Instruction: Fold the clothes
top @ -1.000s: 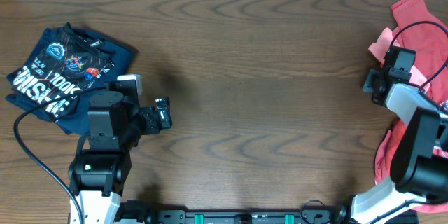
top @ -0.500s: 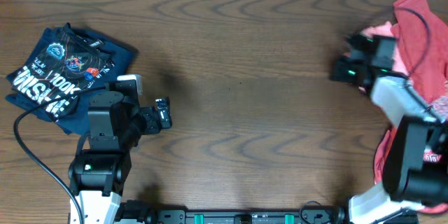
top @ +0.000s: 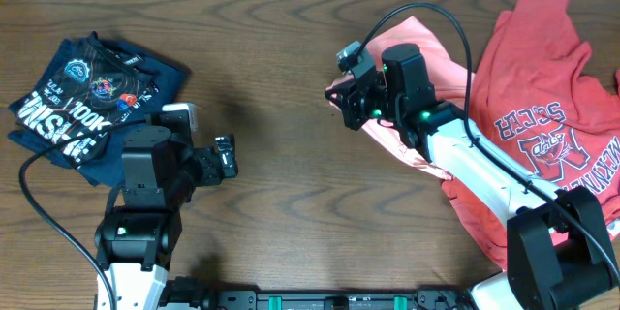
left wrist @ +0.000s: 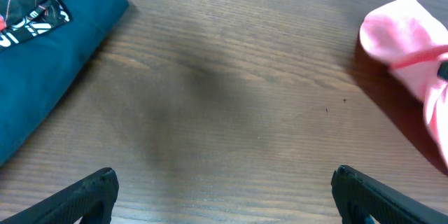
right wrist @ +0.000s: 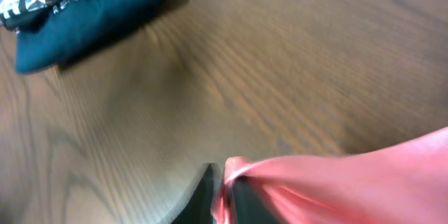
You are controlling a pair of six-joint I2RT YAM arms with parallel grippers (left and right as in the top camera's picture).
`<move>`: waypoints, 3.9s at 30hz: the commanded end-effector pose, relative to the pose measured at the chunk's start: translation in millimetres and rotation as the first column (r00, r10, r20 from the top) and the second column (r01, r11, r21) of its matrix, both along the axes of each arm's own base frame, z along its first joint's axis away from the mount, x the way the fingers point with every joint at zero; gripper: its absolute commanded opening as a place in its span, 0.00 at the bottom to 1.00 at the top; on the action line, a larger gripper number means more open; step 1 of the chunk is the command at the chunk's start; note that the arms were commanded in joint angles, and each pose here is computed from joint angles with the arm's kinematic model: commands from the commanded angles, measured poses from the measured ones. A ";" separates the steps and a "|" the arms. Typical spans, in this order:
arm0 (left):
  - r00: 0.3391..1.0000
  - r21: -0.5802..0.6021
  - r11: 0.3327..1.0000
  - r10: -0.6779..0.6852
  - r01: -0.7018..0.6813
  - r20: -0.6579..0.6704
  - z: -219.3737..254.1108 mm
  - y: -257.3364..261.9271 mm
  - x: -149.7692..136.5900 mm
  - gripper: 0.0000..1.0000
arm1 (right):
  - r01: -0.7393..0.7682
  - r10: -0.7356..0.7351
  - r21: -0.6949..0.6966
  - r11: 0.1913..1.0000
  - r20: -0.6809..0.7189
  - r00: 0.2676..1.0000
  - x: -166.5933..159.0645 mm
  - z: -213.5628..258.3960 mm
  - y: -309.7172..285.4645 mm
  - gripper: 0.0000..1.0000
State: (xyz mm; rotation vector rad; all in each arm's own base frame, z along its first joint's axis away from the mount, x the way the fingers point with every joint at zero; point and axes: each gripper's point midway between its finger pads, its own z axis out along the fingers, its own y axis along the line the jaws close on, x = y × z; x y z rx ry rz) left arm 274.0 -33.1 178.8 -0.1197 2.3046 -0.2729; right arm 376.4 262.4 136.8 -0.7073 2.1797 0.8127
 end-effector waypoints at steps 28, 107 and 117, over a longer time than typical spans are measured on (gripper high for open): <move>0.927 -0.298 0.911 -0.340 0.283 -0.158 -108.9 -168.1 62.8 0.98 | 0.570 -0.832 -0.630 0.528 -0.248 0.497 -77.1 -49.8 -283.8 0.72; 0.985 -0.437 0.893 -0.155 0.104 -0.081 -157.6 -207.3 127.1 0.06 | 0.515 -0.818 -0.653 0.555 -0.315 0.482 -95.7 -54.0 -278.8 0.64; 0.997 -0.332 0.943 -0.034 0.007 -0.075 -77.8 -103.9 124.3 0.06 | 0.490 -0.786 -0.632 0.600 -0.350 0.510 -96.2 -56.0 -270.2 0.54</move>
